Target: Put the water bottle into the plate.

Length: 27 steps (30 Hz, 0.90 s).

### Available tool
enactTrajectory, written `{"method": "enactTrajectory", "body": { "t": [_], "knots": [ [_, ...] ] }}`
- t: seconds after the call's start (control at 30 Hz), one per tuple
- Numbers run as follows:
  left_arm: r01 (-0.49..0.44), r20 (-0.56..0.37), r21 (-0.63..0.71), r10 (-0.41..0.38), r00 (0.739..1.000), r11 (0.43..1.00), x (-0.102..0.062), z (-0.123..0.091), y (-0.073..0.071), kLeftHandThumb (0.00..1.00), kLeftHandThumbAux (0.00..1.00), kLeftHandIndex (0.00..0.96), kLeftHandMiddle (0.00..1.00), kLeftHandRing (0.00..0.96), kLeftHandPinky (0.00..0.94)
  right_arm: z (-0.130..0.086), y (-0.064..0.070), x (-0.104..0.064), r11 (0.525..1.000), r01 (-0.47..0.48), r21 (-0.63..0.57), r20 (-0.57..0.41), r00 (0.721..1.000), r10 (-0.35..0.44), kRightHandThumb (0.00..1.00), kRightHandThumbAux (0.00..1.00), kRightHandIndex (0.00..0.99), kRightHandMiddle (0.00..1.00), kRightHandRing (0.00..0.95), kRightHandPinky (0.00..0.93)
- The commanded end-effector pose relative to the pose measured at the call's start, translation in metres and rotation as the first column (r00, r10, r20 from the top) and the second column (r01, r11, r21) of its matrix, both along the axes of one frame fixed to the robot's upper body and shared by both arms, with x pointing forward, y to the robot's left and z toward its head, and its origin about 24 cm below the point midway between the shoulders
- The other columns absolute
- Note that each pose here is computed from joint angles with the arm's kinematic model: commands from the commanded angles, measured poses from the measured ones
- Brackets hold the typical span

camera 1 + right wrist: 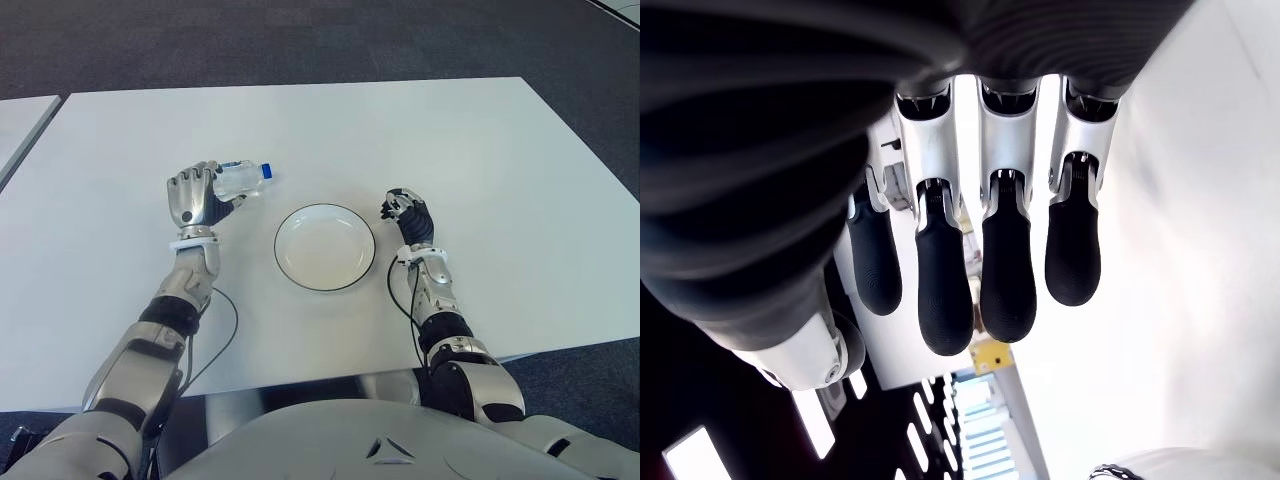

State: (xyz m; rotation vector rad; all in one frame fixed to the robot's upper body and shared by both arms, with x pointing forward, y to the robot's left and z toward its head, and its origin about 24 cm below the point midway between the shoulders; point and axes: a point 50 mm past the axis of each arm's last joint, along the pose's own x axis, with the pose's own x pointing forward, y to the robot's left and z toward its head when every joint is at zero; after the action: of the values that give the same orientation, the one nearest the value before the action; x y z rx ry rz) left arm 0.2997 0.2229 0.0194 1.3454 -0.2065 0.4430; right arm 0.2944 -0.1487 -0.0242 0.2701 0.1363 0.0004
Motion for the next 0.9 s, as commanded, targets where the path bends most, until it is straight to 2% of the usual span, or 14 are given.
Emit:
{"method": "enactTrajectory", "body": {
  "t": [0.03,0.07,0.1,0.17,0.23,0.27,0.37,0.57,0.83,0.9],
  "knots": [
    [0.005,0.010,0.059,-0.005,1.000,0.998,0.008,0.005,0.006,0.491,0.673,0.215,0.201,0.169,0.154,-0.038,0.005,-0.027,0.999,0.006,0.042,-0.206,0.979,0.003,0.707,0.726,0.435,0.612,0.583,0.570],
    [0.003,0.005,0.073,-0.004,1.000,0.997,0.012,0.007,0.008,0.473,0.667,0.191,0.187,0.153,0.136,-0.038,0.005,-0.027,0.999,0.005,0.042,-0.208,0.978,0.004,0.707,0.726,0.435,0.612,0.583,0.570],
    [0.002,0.001,0.083,-0.002,1.000,0.997,0.015,0.008,0.009,0.464,0.634,0.098,0.108,0.078,0.069,-0.038,0.005,-0.027,0.999,0.005,0.042,-0.209,0.978,0.004,0.707,0.726,0.435,0.610,0.582,0.570],
    [0.001,-0.004,0.104,-0.001,1.000,0.995,0.020,0.010,0.011,0.461,0.621,0.063,0.078,0.050,0.044,-0.038,0.005,-0.027,0.999,0.004,0.040,-0.211,0.977,0.004,0.707,0.726,0.435,0.610,0.581,0.570],
    [0.003,0.000,0.145,-0.003,1.000,0.989,0.024,0.012,0.011,0.498,0.536,0.026,0.032,0.020,0.018,-0.038,0.005,-0.027,0.999,0.003,0.034,-0.218,0.976,0.004,0.706,0.726,0.435,0.608,0.581,0.571],
    [0.003,0.004,0.171,-0.004,1.000,0.985,0.026,0.013,0.011,0.505,0.518,0.020,0.025,0.016,0.014,-0.039,0.005,-0.027,1.000,0.001,0.029,-0.221,0.975,0.005,0.706,0.726,0.435,0.608,0.581,0.571],
    [0.002,0.009,0.212,-0.004,1.000,0.977,0.029,0.015,0.011,0.537,0.385,0.005,0.006,0.004,0.003,-0.039,0.005,-0.027,1.000,-0.004,0.017,-0.223,0.975,0.008,0.705,0.726,0.435,0.609,0.586,0.570],
    [0.001,0.002,0.259,-0.001,1.000,0.966,0.035,0.018,0.009,0.544,0.251,0.000,0.000,0.000,0.000,-0.039,0.004,-0.028,1.000,-0.012,-0.004,-0.222,0.975,0.011,0.705,0.727,0.434,0.613,0.597,0.578],
    [0.018,-0.036,0.302,-0.007,0.999,0.953,0.042,0.022,0.004,0.513,0.160,0.000,0.000,0.000,0.000,-0.039,0.004,-0.029,1.000,-0.016,-0.009,-0.225,0.974,0.014,0.706,0.729,0.433,0.607,0.597,0.578],
    [0.032,-0.071,0.323,-0.010,0.997,0.946,0.045,0.023,0.003,0.488,0.141,0.000,0.000,0.000,0.000,-0.039,0.004,-0.030,1.000,-0.017,-0.009,-0.228,0.974,0.014,0.706,0.729,0.433,0.601,0.595,0.569]
  ]
}}
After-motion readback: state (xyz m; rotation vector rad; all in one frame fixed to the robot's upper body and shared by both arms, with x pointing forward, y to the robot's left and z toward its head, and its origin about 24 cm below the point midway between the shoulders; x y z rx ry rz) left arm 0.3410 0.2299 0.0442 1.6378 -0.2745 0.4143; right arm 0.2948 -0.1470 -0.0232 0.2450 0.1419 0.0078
